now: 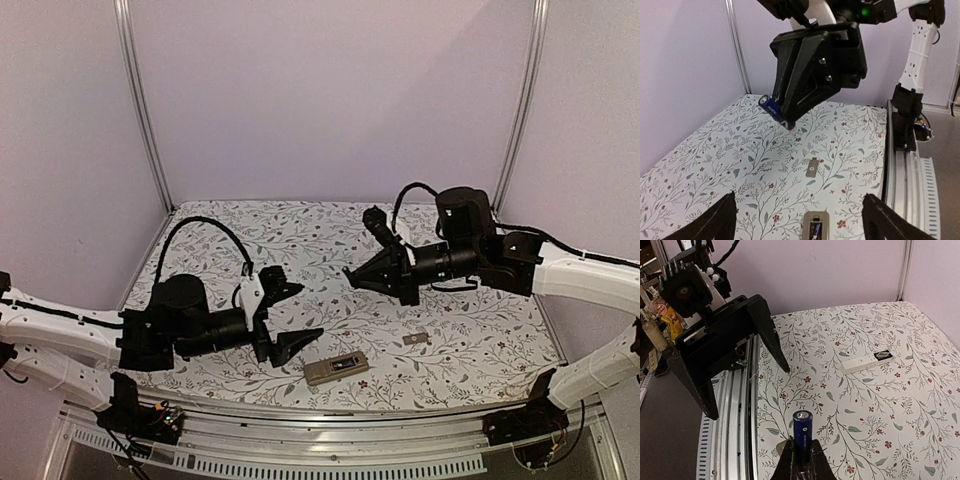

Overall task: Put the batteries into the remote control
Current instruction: Load the battery into the battery compartment.

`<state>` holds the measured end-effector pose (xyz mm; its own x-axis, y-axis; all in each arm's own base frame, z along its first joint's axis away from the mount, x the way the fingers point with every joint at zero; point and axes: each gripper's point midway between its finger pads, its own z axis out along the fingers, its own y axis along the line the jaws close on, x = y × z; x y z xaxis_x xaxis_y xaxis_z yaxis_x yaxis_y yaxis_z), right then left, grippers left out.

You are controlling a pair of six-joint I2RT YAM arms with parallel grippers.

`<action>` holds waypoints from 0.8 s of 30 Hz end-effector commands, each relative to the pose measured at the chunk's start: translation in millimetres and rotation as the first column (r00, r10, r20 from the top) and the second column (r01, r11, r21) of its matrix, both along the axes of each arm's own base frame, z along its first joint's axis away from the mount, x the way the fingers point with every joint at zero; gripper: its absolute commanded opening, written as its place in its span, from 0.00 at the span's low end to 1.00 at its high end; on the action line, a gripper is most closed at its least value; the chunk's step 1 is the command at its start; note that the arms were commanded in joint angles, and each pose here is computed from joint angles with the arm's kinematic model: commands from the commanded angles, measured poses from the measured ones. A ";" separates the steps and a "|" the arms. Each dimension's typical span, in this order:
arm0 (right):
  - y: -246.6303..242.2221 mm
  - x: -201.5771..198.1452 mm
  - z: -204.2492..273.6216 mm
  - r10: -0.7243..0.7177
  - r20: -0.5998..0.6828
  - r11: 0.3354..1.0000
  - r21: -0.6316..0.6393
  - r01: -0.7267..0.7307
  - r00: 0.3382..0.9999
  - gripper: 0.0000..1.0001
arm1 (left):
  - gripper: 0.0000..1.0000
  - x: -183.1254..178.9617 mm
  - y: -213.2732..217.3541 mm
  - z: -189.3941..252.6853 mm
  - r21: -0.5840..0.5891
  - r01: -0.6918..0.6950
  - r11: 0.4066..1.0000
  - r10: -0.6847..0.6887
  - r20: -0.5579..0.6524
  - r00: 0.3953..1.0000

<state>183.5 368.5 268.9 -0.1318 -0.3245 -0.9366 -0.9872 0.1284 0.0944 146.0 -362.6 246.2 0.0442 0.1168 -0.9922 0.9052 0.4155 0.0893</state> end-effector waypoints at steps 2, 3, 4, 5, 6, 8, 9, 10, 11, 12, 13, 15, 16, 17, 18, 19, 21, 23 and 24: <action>-9.7 9.3 -77.7 -0.059 -0.032 0.974 -0.223 0.050 0.998 0.00 | 0.85 6.0 42.1 -84.9 0.322 -0.087 0.943 0.104 -0.036 0.994; -10.2 10.1 -89.3 -0.061 -0.023 0.964 -0.260 0.052 0.998 0.00 | 0.85 4.4 46.8 -90.7 0.322 -0.093 0.942 0.121 -0.069 0.990; -10.4 10.6 -104.7 -0.063 -0.026 0.951 -0.305 0.052 0.998 0.00 | 0.84 1.8 51.8 -98.2 0.323 -0.096 0.942 0.133 -0.093 0.987; -10.0 8.9 -114.2 -0.053 -0.016 0.940 -0.338 0.045 0.998 0.00 | 0.82 -1.8 55.7 -106.4 0.320 -0.094 0.943 0.138 -0.120 0.983; -8.1 4.9 -125.6 -0.037 -0.016 0.927 -0.373 0.028 0.999 0.00 | 0.82 -7.1 58.0 -116.7 0.331 -0.081 0.940 0.132 -0.134 0.982; -2.6 -6.3 -148.8 0.020 -0.009 0.895 -0.445 -0.021 1.000 0.00 | 0.81 -18.2 59.4 -138.2 0.367 -0.063 0.928 0.124 -0.148 0.981; -1.5 -8.9 -156.8 0.032 -0.013 0.883 -0.468 -0.034 0.999 0.00 | 0.81 -19.8 59.7 -147.1 0.384 -0.064 0.921 0.130 -0.148 0.980; 0.6 -15.3 -167.3 0.058 -0.021 0.868 -0.493 -0.061 0.998 0.00 | 0.81 -23.6 58.1 -154.4 0.401 -0.058 0.914 0.124 -0.142 0.982; 1.5 -19.6 -177.1 0.074 -0.029 0.854 -0.514 -0.079 0.997 0.00 | 0.81 -27.5 55.7 -160.8 0.416 -0.051 0.908 0.113 -0.127 0.985; 1.8 -21.7 -181.9 0.087 -0.026 0.847 -0.525 -0.088 0.996 0.00 | 0.80 -29.0 54.2 -166.4 0.432 -0.051 0.900 0.109 -0.110 0.988; 2.4 -23.3 -185.7 0.098 -0.024 0.841 -0.532 -0.096 0.995 0.00 | 0.80 -28.7 52.5 -172.1 0.450 -0.059 0.891 0.110 -0.087 0.990; 3.7 -22.8 -190.6 0.113 -0.019 0.834 -0.541 -0.105 0.993 0.00 | 0.79 -25.4 48.8 -180.7 0.481 -0.088 0.872 0.122 -0.039 0.992; 4.7 -22.2 -191.2 0.119 -0.016 0.832 -0.543 -0.108 0.993 0.00 | 0.79 -22.9 47.1 -185.1 0.502 -0.102 0.859 0.120 -0.005 0.993; 5.6 -21.8 -193.3 0.125 -0.015 0.829 -0.548 -0.113 0.992 0.00 | 0.78 -21.3 45.0 -189.2 0.518 -0.109 0.848 0.118 0.016 0.993; 6.1 -20.9 -197.0 0.127 -0.016 0.824 -0.555 -0.114 0.992 0.00 | 0.77 -20.2 42.5 -194.0 0.536 -0.112 0.837 0.111 0.035 0.993; 6.7 -20.7 -199.0 0.134 -0.012 0.821 -0.559 -0.117 0.991 0.00 | 0.76 -20.4 39.9 -198.6 0.554 -0.110 0.826 0.101 0.047 0.994; 6.7 -20.2 -205.4 0.148 -0.010 0.812 -0.570 -0.127 0.989 0.00 | 0.73 -19.7 36.5 -207.4 0.586 -0.115 0.802 0.091 0.070 0.993; 6.4 -20.5 -213.1 0.162 -0.011 0.801 -0.583 -0.138 0.987 0.00 | 0.70 -18.5 34.9 -212.2 0.601 -0.124 0.790 0.092 0.084 0.992; 6.7 -20.0 -214.5 0.173 -0.004 0.798 -0.586 -0.142 0.985 0.00 | 0.70 -19.2 34.4 -213.7 0.603 -0.122 0.789 0.089 0.085 0.992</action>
<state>158.6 372.4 62.6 -0.0452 -0.8090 -0.5861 -0.9988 0.0257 0.0415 124.6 -313.5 23.4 -0.0195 0.7093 -0.7047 0.8664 0.3637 0.3421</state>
